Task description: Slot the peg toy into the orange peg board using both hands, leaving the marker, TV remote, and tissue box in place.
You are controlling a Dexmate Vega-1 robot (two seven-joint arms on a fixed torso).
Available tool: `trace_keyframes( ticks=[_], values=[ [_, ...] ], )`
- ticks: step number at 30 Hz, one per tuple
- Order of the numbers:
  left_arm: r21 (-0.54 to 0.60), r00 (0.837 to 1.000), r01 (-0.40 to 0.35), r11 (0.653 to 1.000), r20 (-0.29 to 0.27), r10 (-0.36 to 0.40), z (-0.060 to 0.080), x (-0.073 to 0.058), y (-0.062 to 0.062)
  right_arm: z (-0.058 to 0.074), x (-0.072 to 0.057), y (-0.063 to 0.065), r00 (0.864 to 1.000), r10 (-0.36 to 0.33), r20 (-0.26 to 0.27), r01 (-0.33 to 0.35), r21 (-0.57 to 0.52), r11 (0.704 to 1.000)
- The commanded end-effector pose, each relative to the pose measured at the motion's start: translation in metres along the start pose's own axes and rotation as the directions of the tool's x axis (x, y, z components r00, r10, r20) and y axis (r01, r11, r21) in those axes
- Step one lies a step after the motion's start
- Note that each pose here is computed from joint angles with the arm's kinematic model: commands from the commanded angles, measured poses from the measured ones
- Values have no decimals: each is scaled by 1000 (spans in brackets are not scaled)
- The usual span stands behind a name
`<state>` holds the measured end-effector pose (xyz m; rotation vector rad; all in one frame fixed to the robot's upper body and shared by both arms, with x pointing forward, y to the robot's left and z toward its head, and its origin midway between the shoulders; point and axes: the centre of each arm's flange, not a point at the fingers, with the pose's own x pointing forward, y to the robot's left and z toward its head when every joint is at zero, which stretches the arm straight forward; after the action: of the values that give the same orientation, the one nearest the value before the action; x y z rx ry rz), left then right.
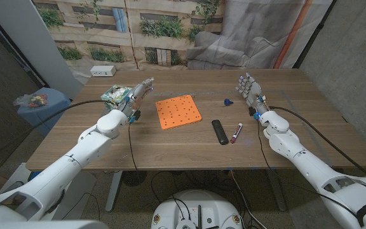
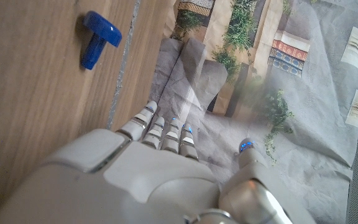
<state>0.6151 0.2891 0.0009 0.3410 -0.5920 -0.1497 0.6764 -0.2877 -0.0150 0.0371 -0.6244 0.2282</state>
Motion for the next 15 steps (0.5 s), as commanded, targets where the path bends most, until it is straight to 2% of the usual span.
trace_keyframes(
  ticks=[1, 8, 15],
  values=[
    [34, 1000, -13, 999, -7, 14, 1, -4, -4, 14, 2, -1, 1000, 24, -16, -27, -172, 985],
    [2, 1000, -29, 1000, 2, 29, 0, 0, -7, 18, 4, 0, 998, 52, -41, -61, -281, 958],
    [-3, 999, -32, 999, 1, 32, 1, -1, -8, 28, 3, -2, 997, 70, -40, -80, -403, 912]
  ],
)
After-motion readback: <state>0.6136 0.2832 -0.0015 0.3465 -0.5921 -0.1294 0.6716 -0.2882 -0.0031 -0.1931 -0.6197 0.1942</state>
